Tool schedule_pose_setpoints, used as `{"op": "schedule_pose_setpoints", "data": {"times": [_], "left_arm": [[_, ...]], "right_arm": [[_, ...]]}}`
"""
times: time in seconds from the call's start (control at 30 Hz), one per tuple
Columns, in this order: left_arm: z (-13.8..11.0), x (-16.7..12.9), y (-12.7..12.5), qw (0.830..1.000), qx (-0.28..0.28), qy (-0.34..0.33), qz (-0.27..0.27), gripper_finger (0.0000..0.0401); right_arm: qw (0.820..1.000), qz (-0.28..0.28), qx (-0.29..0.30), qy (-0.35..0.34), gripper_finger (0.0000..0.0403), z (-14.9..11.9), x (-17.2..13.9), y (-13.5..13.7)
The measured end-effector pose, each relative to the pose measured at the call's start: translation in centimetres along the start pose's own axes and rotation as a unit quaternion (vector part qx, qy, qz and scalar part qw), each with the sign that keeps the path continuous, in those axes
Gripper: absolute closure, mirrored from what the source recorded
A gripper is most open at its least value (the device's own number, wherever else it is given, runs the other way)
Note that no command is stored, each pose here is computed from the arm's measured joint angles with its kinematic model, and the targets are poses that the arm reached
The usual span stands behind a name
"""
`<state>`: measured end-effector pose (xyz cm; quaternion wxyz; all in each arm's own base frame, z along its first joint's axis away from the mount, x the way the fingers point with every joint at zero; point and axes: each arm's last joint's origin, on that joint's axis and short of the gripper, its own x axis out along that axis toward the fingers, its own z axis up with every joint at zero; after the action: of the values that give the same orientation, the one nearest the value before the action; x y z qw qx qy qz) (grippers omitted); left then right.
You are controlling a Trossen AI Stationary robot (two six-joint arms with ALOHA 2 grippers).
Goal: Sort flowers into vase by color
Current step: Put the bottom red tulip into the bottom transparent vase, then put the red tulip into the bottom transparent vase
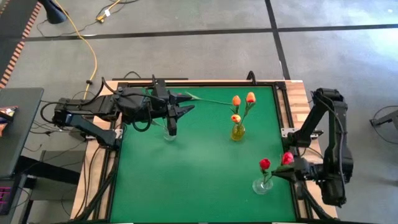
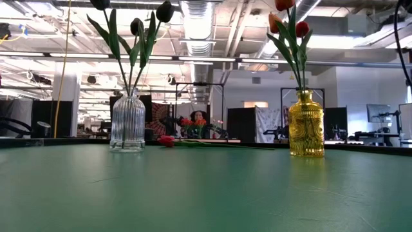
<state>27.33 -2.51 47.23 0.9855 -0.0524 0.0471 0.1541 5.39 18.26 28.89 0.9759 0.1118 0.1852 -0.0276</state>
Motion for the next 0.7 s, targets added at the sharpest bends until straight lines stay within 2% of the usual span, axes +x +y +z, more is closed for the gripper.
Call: {"op": "schedule_pose_setpoints", "data": {"times": [0.1, 0.33, 0.7], "left_arm": [[0.0, 0.0, 0.0, 1.0, -0.001, 0.0, 0.0, 0.0257], [0.0, 0.0, 0.0, 1.0, -0.001, 0.0, 0.002, 0.0257], [0.0, 0.0, 0.0, 1.0, 0.002, -0.001, 0.006, 0.0257]], "right_arm": [[1.0, -0.004, -0.01, 0.002, 0.0376, -0.5, 0.2, 0.4], [0.999, -0.001, -0.007, 0.041, 0.0334, -1.4, 0.5, 1.2], [0.999, 0.002, 0.009, 0.049, 0.0311, -1.4, 0.5, 1.2]]}}
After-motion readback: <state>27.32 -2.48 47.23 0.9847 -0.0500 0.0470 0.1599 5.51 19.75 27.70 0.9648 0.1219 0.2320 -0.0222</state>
